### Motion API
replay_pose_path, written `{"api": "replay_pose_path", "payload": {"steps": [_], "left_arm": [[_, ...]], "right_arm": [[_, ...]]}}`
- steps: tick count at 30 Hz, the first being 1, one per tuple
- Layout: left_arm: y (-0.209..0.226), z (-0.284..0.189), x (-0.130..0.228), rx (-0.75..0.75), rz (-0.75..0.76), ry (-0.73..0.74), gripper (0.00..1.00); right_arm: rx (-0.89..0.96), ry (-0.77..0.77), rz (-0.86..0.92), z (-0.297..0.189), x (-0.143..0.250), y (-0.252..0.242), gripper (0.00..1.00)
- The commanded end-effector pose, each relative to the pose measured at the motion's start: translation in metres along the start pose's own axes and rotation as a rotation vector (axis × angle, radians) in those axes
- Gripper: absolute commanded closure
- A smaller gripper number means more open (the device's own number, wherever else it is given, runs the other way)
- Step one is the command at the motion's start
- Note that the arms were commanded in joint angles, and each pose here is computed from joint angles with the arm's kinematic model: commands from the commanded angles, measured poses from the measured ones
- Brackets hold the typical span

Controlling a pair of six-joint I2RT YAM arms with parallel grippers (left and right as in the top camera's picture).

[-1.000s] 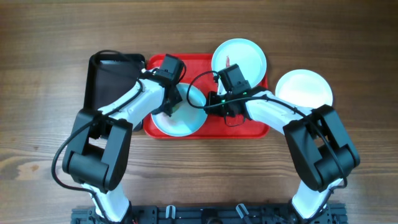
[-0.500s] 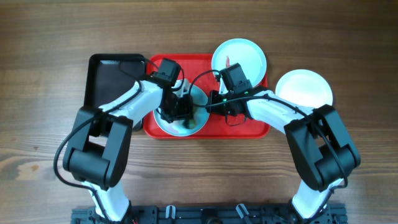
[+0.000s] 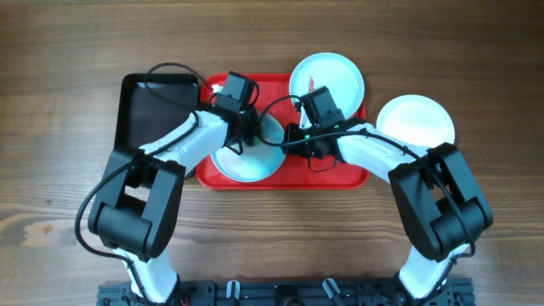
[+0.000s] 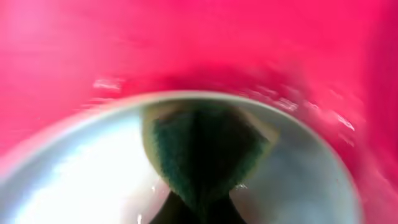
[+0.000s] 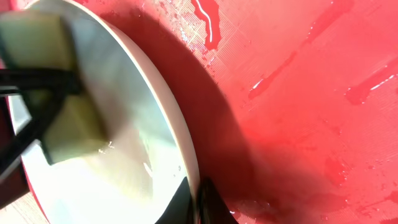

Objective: Clean dirty plates on tray and stack at the side
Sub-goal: 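Keep scrubbing the sauce on the blue-rimmed plate with the left gripper's sponge, then lift the sponge off the blue-rimmed plate with the left gripper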

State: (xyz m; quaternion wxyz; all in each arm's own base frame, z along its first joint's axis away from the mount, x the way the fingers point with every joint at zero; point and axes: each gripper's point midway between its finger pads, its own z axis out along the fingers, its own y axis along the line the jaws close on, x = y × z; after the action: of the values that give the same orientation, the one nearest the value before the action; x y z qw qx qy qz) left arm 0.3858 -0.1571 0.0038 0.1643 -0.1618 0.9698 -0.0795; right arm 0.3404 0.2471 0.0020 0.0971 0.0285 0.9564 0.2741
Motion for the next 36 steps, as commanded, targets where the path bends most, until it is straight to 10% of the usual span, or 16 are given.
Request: {"api": "replay_pose_path", "payload": {"steps": [1,11,19,23,27,36], "left_arm": [[0.082,0.013,0.02,-0.366,-0.102,-0.025,0.96],[0.002,-0.01,0.134,0.205,0.351,0.576,0.96],[-0.046,-0.019,0.128,0.51,0.478,0.524,0.96],[-0.043,-0.002,0.098,0.415,0.415,0.4,0.96],[0.021,0.026,0.021,-0.004,0.098,0.095,0.96],[0.058,-0.002,-0.035,-0.189,0.045,-0.131,0.96]], "right_arm": [[0.022,0.029,0.015,0.008,0.008,-0.01,0.96],[0.021,0.027,0.014,0.008,0.008,-0.009,0.96],[0.021,0.027,0.014,0.008,0.008,-0.009,0.96],[0.021,0.027,0.014,0.008,0.008,-0.009,0.96],[0.021,0.027,0.014,0.008,0.008,-0.009,0.96],[0.022,0.028,0.015,0.008,0.008,-0.01,0.96]]}}
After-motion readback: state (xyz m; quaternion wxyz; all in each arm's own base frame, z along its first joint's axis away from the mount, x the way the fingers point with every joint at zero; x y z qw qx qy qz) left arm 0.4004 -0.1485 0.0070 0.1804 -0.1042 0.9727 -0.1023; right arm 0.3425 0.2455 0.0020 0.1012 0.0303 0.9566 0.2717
